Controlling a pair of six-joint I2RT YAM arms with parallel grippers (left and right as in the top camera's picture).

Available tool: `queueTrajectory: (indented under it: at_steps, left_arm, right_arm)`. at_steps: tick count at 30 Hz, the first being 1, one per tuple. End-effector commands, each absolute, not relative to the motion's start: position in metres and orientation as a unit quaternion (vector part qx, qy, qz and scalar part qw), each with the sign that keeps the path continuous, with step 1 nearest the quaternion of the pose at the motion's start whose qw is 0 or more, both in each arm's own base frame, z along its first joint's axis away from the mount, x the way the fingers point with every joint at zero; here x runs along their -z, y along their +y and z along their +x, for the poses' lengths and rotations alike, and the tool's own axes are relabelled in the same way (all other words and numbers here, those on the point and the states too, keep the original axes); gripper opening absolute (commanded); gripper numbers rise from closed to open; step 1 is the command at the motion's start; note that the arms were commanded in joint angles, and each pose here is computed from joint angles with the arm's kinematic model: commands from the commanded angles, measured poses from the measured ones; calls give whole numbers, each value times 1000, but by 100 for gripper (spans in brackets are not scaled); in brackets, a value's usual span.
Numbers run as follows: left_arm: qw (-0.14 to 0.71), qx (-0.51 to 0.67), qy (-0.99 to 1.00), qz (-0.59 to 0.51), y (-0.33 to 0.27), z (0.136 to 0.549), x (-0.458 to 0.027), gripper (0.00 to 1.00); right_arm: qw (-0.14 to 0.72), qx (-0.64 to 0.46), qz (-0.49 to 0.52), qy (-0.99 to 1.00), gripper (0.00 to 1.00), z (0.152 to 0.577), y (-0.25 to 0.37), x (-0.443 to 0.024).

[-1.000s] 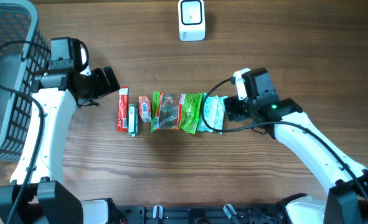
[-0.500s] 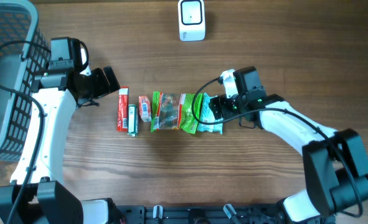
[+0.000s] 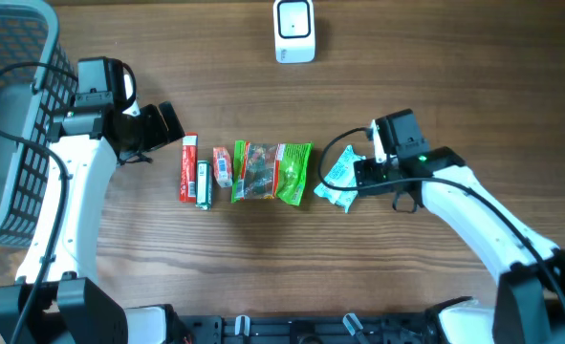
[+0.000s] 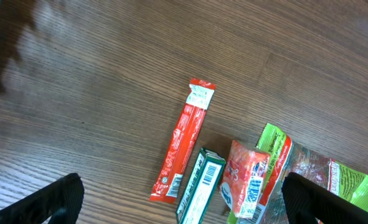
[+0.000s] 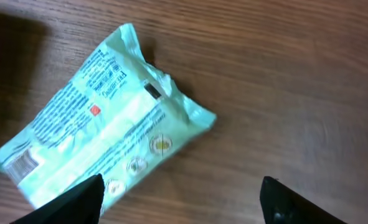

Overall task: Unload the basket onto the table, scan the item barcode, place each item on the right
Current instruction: 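Close the right gripper on the pale green packet, then lift the pale green packet up with the right gripper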

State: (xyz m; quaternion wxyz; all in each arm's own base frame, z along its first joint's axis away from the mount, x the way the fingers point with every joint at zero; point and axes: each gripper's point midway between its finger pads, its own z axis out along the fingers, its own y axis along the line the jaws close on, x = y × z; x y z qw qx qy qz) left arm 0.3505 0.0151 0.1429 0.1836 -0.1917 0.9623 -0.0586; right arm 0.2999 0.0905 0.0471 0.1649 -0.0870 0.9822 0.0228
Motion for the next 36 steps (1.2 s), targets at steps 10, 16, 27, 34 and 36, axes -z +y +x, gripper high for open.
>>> queueTrajectory:
  at_steps: [10, 16, 27, 34, 36]
  left_arm:
    - [188, 55, 960, -198, 18, 352, -145, 100]
    - [188, 55, 960, -198, 18, 352, -145, 100]
    - [188, 55, 960, -198, 18, 352, -145, 100]
    - [188, 55, 960, -198, 18, 352, -145, 100]
    - [188, 55, 960, -198, 18, 352, -145, 100]
  right_arm:
    - [75, -157, -20, 984, 70, 260, 129, -47]
    - [48, -155, 26, 986, 4, 242, 126, -24]
    - [76, -181, 95, 976, 11, 247, 129, -4]
    - [76, -207, 89, 971, 17, 249, 138, -8]
    - [73, -215, 87, 970, 19, 248, 141, -9]
